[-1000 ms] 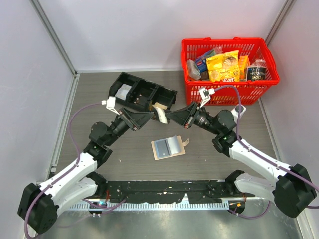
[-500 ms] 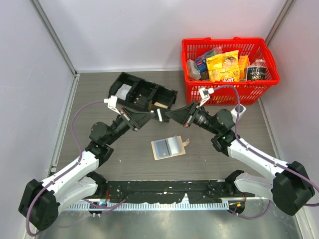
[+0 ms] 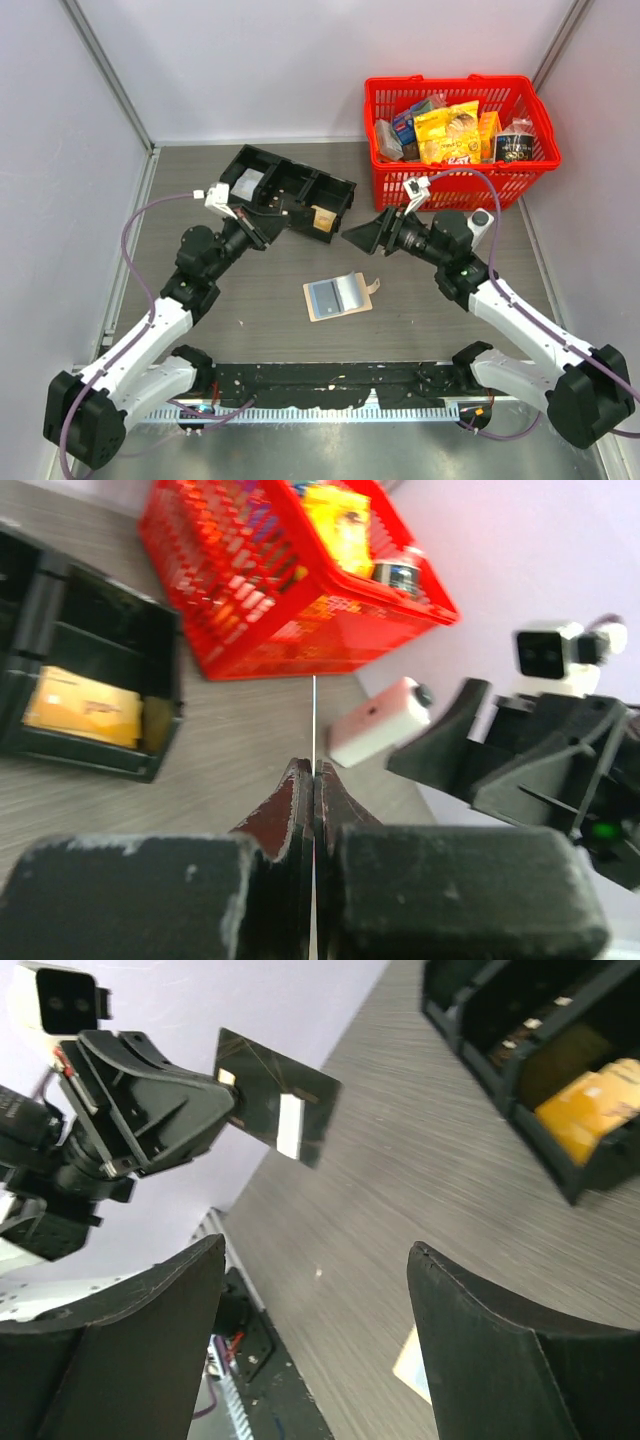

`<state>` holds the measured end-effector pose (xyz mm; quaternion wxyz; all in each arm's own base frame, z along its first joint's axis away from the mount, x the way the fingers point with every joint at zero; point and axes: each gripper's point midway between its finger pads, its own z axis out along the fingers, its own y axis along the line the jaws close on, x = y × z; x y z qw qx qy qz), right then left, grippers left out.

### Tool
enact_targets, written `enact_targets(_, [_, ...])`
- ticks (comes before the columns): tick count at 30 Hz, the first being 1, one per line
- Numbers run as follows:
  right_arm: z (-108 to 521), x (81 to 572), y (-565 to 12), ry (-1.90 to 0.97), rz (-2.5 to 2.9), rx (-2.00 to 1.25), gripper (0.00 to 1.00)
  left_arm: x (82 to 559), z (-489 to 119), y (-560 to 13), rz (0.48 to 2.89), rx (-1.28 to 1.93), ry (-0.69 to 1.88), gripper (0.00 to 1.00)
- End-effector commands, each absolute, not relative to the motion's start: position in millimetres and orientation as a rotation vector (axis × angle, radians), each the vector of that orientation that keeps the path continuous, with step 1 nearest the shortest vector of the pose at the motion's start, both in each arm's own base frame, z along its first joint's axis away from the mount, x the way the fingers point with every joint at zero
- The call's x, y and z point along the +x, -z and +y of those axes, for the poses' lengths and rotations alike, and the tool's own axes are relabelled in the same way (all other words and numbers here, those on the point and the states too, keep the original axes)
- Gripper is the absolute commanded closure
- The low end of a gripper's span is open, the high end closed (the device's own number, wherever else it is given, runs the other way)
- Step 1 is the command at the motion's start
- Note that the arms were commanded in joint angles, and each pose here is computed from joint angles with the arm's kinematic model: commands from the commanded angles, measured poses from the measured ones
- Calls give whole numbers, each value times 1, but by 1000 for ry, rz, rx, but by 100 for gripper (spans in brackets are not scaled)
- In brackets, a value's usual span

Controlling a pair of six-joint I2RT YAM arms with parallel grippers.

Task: Take the credit cards out of the card holder
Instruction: Place the credit card in the storage box.

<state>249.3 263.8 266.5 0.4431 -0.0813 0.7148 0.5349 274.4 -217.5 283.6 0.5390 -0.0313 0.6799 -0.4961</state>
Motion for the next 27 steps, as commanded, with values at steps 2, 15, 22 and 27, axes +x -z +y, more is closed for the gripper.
enact_targets(2, [222, 267, -251, -1158, 1844, -90, 22, 314, -190, -267, 1679, -97, 935, 100])
enact_targets(15, [146, 281, -235, -755, 1845, 119, 0, 424, -154, -228, 1863, -158, 760, 100])
enact_targets(22, [120, 270, -230, -586, 1801, 53, 0, 478, -159, -177, 2032, -132, 723, 100])
enact_targets(27, [123, 269, -221, -582, 1839, 19, 1, 502, -167, -150, 2144, -68, 707, 100])
